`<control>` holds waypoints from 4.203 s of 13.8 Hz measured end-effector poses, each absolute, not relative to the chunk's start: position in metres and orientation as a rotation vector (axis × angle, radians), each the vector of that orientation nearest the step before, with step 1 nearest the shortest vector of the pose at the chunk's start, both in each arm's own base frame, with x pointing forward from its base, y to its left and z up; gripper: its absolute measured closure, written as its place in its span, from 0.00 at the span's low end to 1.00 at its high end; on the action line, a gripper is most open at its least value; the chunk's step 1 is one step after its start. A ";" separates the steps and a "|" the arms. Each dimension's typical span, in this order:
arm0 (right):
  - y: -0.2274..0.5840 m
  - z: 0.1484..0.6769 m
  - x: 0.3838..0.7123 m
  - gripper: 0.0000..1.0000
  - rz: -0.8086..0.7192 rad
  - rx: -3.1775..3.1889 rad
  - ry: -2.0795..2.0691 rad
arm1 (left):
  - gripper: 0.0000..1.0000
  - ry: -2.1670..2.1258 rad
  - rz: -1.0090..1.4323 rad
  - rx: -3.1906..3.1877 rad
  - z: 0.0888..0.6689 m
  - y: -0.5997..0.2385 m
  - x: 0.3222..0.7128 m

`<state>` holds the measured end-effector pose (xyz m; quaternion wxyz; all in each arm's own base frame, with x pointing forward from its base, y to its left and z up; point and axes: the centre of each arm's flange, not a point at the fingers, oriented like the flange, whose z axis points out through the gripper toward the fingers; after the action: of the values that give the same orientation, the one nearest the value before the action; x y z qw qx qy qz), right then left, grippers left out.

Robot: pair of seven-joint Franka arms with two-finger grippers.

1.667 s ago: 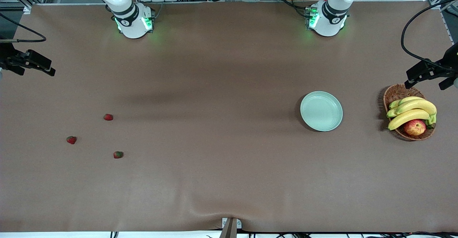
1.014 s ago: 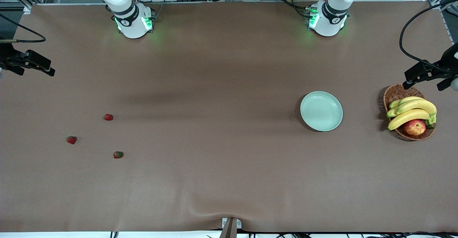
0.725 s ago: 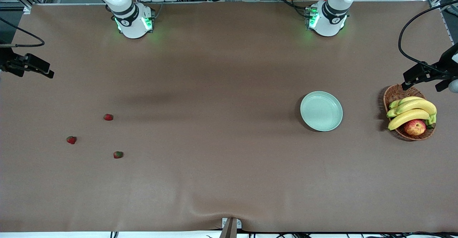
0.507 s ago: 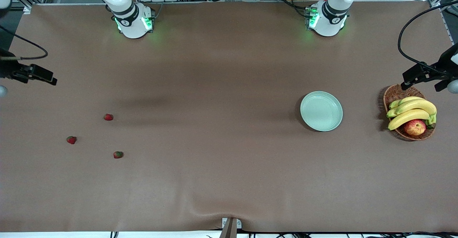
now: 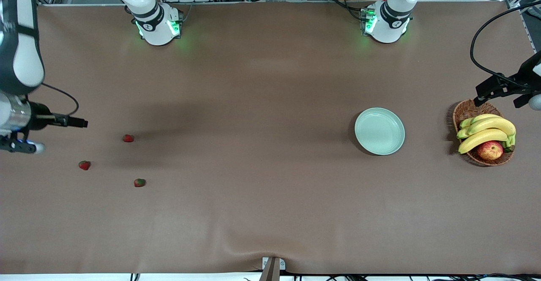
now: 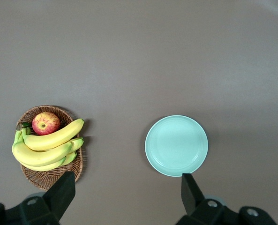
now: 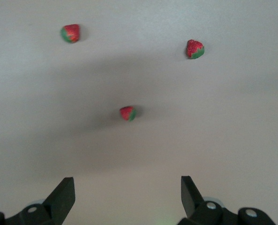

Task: Collect all strawberries into plate
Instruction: 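Reach the right gripper down and grasp a red strawberry, then carry the strawberry toward the plate and release it on the table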

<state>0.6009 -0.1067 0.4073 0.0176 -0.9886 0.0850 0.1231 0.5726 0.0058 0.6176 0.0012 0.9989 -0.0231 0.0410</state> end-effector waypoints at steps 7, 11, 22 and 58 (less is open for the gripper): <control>-0.103 0.299 0.579 0.00 0.262 -3.093 0.270 | 0.00 -0.074 0.128 3.136 0.618 0.005 0.573; -0.096 0.247 0.566 0.00 0.233 -3.100 0.260 | 0.00 -0.074 0.126 3.136 0.617 0.005 0.572; -0.076 0.170 0.553 0.00 0.199 -3.111 0.213 | 0.00 -0.074 0.124 3.136 0.617 0.005 0.572; 0.336 0.265 0.631 0.65 -0.017 -2.913 0.617 | 0.00 -0.077 0.083 3.137 0.607 0.004 0.575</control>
<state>0.6314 0.3358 0.2647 0.0819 -0.9750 0.2067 -0.0058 0.5749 0.0039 0.6065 0.0011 0.9993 -0.0245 0.0265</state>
